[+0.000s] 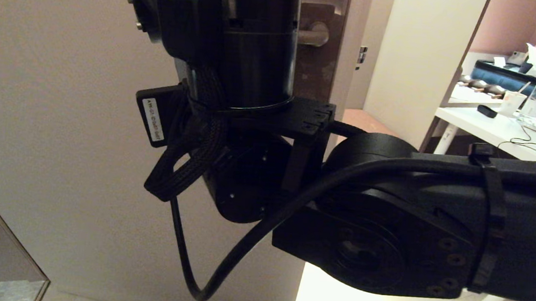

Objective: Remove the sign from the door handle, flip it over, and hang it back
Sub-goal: Hand it to the other hand

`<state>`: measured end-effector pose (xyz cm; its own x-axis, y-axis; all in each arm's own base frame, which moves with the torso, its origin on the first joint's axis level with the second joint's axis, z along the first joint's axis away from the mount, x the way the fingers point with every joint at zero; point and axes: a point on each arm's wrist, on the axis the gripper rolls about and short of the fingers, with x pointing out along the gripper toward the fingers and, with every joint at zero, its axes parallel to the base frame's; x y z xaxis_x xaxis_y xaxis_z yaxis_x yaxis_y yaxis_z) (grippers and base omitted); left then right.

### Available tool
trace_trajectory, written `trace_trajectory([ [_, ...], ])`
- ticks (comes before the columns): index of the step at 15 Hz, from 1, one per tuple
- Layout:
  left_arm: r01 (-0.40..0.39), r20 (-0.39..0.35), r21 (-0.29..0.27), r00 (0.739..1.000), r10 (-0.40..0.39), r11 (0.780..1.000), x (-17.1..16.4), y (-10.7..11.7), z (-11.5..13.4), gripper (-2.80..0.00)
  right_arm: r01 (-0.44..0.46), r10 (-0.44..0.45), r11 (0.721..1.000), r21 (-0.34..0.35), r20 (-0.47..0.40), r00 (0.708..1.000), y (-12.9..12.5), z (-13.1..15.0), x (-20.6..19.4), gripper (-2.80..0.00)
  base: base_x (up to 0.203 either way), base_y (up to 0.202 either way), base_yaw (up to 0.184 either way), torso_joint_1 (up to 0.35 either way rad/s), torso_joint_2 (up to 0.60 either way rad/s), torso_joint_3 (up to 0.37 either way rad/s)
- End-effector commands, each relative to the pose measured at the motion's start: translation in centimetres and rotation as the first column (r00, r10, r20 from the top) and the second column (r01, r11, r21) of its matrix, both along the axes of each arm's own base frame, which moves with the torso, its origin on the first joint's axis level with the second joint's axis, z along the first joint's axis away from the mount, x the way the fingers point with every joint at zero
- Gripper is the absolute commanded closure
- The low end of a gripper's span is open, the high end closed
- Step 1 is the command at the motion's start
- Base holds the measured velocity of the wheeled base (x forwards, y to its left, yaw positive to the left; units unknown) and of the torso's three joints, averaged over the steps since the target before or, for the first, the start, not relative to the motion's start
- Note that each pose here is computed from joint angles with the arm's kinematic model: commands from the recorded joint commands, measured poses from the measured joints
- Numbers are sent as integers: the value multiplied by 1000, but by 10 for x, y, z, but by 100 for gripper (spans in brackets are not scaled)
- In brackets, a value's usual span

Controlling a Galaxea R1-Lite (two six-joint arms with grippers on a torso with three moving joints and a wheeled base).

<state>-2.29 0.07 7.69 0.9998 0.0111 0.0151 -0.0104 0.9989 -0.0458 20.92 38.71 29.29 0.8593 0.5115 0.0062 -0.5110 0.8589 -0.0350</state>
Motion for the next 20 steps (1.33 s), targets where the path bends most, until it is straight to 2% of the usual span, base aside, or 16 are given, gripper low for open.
trace_trajectory([
  [1, -1, 0, -1, 1000, 1, 1000, 0, 0, 0, 0, -1, 1, 1000, 19, 12, 1000, -11, 14, -7, 0, 0, 0, 0, 0, 0, 0],
  [5, -1, -1, 0, 1000, 1, 1000, 0, 0, 0, 0, -50, 50, 999, -5, 4, 999, -34, 32, -19, 0, 0, 0, 0, 0, 0, 0],
  [8, 0, -1, 0, 1000, 0, 1000, 0, 0, 0, 0, -110, 108, 992, -63, -36, 993, -53, 30, -28, 0, 0, 0, 0, 0, 0, 0],
  [12, 0, -1, 0, 1000, 0, 1000, 0, 0, 0, 0, -163, 160, 984, -77, -51, 986, -80, 34, -39, 0, 0, 0, 0, 0, 0, 0],
  [15, 0, -1, 0, 1000, 0, 1000, 0, 0, 0, 0, -205, 199, 974, -94, -71, 977, -109, 31, -36, 0, 0, 0, 0, 0, 0, 0],
  [18, 0, -1, 0, 1000, 0, 1000, 0, 0, 0, 0, -200, 190, 969, -145, -81, 979, -138, 24, -35, 0, 0, 0, 0, 0, 0, 0],
  [20, 0, -1, 0, 1000, 0, 1000, 0, 0, 0, 0, -249, 240, 957, -146, -77, 968, -159, 26, -35, 0, 0, 0, 0, 0, 0, 0],
])
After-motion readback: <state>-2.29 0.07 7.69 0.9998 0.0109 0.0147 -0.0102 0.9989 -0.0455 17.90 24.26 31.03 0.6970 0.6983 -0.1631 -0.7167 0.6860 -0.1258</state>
